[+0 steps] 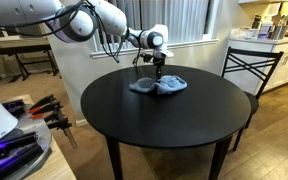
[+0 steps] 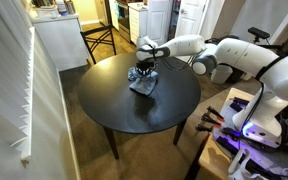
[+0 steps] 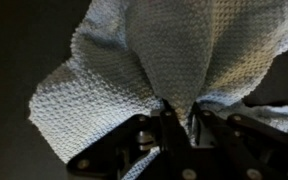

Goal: Wipe the table with the blue towel

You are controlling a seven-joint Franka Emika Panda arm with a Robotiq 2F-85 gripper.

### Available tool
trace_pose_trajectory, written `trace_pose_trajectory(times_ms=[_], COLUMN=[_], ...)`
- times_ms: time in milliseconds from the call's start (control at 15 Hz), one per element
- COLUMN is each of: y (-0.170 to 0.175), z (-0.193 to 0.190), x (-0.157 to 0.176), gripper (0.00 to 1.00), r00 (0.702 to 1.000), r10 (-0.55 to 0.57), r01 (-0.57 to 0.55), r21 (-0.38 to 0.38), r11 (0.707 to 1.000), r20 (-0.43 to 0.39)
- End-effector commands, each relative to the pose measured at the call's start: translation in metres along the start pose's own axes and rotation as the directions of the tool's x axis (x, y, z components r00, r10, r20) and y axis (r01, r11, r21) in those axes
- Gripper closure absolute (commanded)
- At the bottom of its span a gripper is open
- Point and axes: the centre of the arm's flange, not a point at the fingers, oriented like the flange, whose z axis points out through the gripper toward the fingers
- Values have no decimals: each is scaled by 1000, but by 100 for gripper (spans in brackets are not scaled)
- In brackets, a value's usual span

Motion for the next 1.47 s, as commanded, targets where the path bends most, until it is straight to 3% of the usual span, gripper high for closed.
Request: trace_pose_trajectory(times_ms=[0,400,667,933,1067,1333,1400], y=[-28,-80,-129,-156,-158,-157,-154], z=[41,47,49,66,72,65,62], x=[-15,-94,-180,-260,-282,-274,-261], gripper=[95,95,95,95,95,95,95], r00=[999,975,922,855,814,720,711], r10=[-38,-210,-374,-510,-575,-686,-695], r01=[38,209,377,518,581,691,701], r21=[10,13,-11,-92,-140,-200,-194], r11=[999,978,926,850,802,695,686], r20=[37,77,103,97,81,104,107])
